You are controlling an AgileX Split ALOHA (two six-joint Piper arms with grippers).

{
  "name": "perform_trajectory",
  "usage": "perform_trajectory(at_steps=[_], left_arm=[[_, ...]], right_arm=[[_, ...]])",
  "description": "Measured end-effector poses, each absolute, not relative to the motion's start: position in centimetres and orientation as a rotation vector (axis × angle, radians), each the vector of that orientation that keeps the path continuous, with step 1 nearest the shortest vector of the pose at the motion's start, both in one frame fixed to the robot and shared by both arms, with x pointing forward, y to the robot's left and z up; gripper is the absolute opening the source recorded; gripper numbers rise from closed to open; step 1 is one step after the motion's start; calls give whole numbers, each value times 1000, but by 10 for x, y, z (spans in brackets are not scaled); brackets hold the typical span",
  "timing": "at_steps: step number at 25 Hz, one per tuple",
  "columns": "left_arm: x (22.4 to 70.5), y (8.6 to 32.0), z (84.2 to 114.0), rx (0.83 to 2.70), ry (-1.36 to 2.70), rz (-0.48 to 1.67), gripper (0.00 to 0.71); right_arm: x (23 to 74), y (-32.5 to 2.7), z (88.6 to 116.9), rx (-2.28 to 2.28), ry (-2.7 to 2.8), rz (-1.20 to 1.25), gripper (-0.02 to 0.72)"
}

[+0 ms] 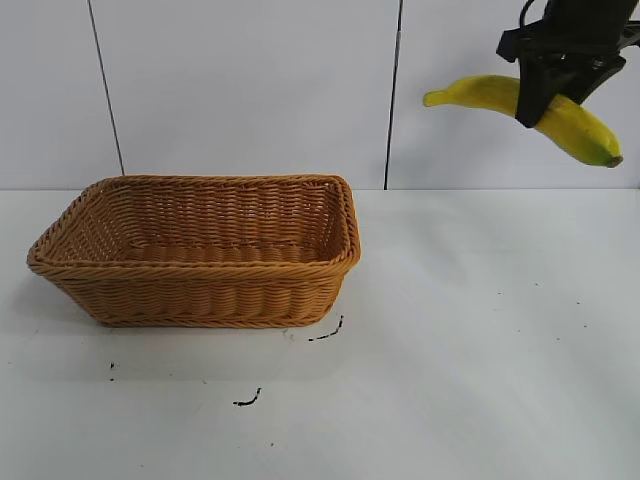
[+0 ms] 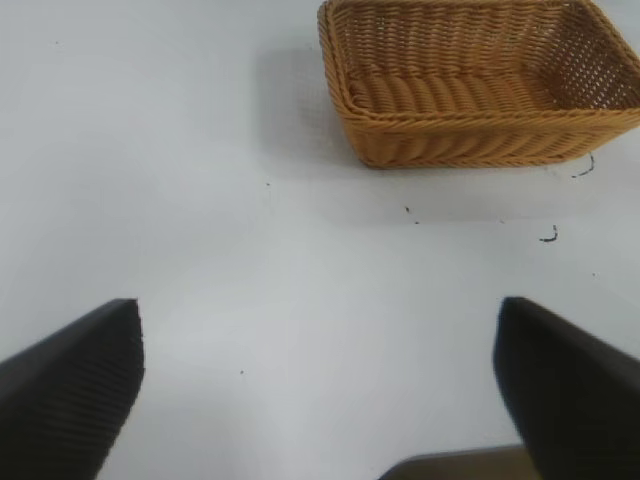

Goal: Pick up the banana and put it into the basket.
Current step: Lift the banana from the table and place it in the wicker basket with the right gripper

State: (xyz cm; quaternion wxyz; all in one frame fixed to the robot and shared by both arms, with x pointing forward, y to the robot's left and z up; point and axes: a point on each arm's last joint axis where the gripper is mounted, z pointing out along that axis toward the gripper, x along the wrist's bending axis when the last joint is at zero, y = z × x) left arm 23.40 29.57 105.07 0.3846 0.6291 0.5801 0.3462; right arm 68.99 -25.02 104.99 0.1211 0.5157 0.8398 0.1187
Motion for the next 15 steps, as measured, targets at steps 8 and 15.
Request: perform_trajectory(at_steps=[8,15], left_arm=[[234,296,1051,1603,1478,882,690],[234,296,1051,1603,1478,882,690]], right_arm=[[677,-162,1052,1189,2545,381,301],[659,-91,1050,974,2606,465,301]])
